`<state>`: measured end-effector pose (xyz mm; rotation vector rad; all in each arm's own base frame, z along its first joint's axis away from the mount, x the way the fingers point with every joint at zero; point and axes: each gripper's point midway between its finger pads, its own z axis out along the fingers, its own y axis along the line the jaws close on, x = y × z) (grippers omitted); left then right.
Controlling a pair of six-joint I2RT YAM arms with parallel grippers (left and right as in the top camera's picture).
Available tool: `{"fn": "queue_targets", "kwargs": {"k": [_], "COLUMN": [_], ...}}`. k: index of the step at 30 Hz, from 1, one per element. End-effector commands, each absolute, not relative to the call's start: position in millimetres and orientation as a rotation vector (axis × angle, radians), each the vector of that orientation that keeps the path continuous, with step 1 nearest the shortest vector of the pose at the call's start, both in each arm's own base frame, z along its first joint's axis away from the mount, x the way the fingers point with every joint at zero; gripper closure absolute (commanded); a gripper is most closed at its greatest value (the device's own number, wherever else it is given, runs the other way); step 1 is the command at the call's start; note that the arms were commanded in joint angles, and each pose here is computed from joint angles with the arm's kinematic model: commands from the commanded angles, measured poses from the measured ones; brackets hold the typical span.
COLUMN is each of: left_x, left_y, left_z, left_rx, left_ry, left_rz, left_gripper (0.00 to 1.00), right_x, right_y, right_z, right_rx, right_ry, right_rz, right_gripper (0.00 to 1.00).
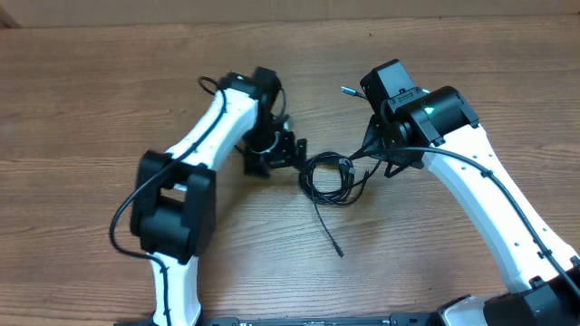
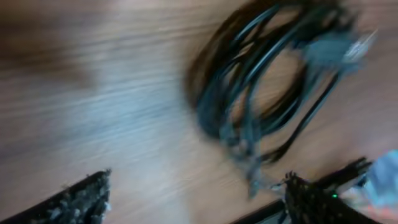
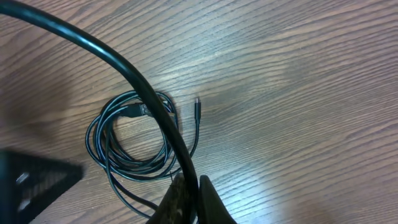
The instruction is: Untangle cables
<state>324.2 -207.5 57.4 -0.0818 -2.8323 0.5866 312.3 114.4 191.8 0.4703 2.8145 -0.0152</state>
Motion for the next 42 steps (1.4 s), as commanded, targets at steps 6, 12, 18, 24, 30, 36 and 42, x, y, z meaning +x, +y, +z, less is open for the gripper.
{"fn": "queue_targets", "kwargs": {"k": [6, 12, 18, 24, 30, 36, 42], "left_x": [345.6, 342.3, 337.6, 342.3, 343.7, 342.6, 328.2], "left_y": [-241.3, -240.4, -249.8, -252.2, -248.2, -242.2, -240.7], "left_z": [59.1, 53.0, 46.8, 43.2, 39.0, 34.0, 14.8], "left_rx": [0.17, 0.244, 0.233, 0.24, 0.239, 0.244, 0.258], "left_ry": [-2.811, -2.834, -2.889, -2.92, -2.938, -2.95, -2.91], "left_rz": [0.765, 0.658, 0.561, 0.544, 0.508, 0.462, 0.461], "left_gripper": [0.21, 0.32, 0.32, 0.43, 0.43, 0.41, 0.64], "right_x": [313.2, 313.3, 312.7, 311.1, 309.4, 309.4, 309.6], "right_y": [114.1, 114.3, 115.4, 114.6, 113.8, 113.8, 113.8], "right_z": [204.7, 204.7, 204.5, 204.0, 203.5, 203.5, 203.6], "right_rx": [0.466, 0.467, 0.466, 0.466, 0.467, 0.467, 0.467], "right_ry": [2.783, 2.783, 2.787, 2.794, 2.8, 2.8, 2.8], "right_rz": [0.016, 0.017, 0.026, 0.02, 0.013, 0.013, 0.013], "right_gripper": [0.96, 0.96, 0.96, 0.96, 0.96, 0.96, 0.96]}}
